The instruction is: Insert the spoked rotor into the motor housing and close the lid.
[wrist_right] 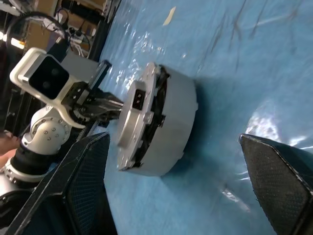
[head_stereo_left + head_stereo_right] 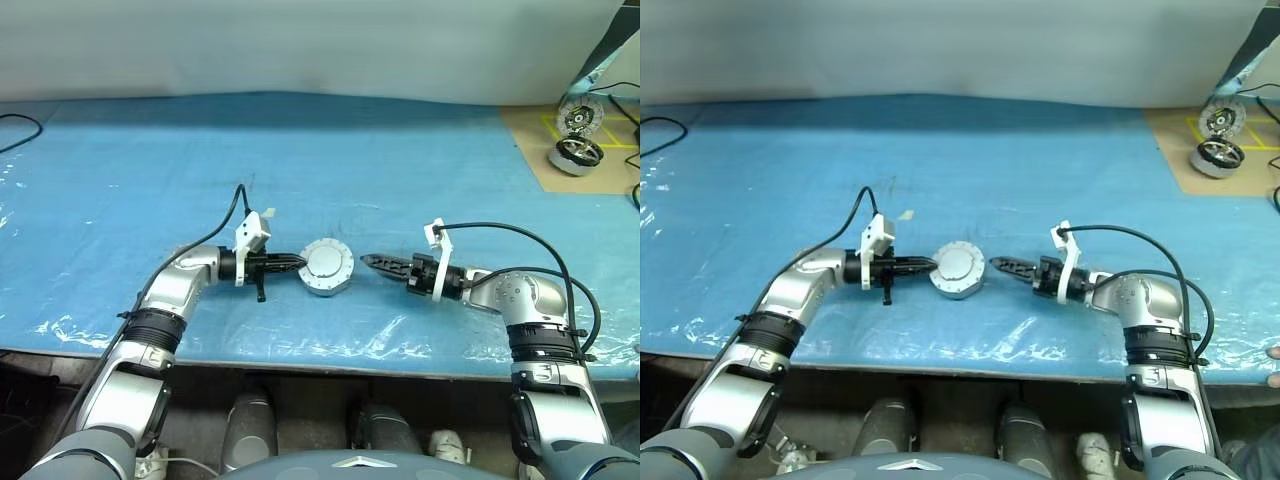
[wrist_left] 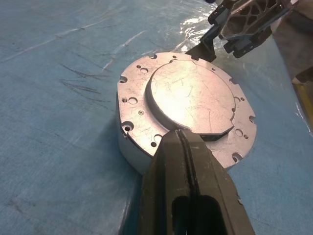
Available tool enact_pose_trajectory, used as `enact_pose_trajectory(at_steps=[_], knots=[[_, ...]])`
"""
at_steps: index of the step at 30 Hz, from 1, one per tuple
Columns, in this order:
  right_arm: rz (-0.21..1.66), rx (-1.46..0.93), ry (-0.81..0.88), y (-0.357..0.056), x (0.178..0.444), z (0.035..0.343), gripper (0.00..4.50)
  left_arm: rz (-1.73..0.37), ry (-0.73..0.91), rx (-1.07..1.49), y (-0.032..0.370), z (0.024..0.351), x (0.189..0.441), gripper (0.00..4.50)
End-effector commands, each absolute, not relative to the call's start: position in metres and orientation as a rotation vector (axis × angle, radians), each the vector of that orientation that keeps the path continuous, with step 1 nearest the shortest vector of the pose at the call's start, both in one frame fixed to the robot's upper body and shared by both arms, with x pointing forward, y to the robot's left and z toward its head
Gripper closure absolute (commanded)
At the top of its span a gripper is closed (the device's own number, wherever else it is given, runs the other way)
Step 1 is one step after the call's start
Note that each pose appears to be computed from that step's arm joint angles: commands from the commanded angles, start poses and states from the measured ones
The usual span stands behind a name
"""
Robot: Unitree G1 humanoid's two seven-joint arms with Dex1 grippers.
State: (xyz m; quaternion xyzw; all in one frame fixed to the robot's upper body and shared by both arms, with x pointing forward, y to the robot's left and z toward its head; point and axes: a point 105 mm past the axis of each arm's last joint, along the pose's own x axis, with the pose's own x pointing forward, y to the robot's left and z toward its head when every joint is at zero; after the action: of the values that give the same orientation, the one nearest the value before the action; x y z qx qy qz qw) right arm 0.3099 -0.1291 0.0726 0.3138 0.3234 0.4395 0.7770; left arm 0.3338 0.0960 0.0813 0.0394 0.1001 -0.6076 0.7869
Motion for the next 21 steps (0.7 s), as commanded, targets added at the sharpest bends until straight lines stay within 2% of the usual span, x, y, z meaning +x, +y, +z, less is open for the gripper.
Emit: enact_pose_trajectory(at_steps=[1,6,14,17,20,21], knots=[[0.993,0.702,0.753,-0.114,0.3,0.065,0.03,-1.312,0.262,0.108,0.099,0.073,0.333,4.5],[1.025,0.727,0.752,-0.097,0.3,0.068,0.03,-1.31,0.264,0.112,0.102,0.073,0.335,4.5],[0.97,0.77,0.725,-0.085,0.312,0.061,0.03,-1.309,0.266,0.117,0.104,0.074,0.338,4.5],[0.965,0.791,0.685,-0.086,0.317,0.066,0.67,-1.308,0.265,0.116,0.104,0.074,0.338,4.5],[0.971,0.788,0.672,-0.086,0.318,0.069,1.67,-1.307,0.267,0.116,0.105,0.075,0.339,4.5],[0.972,0.785,0.673,-0.085,0.317,0.069,2.13,-1.305,0.268,0.116,0.106,0.075,0.34,4.5]])
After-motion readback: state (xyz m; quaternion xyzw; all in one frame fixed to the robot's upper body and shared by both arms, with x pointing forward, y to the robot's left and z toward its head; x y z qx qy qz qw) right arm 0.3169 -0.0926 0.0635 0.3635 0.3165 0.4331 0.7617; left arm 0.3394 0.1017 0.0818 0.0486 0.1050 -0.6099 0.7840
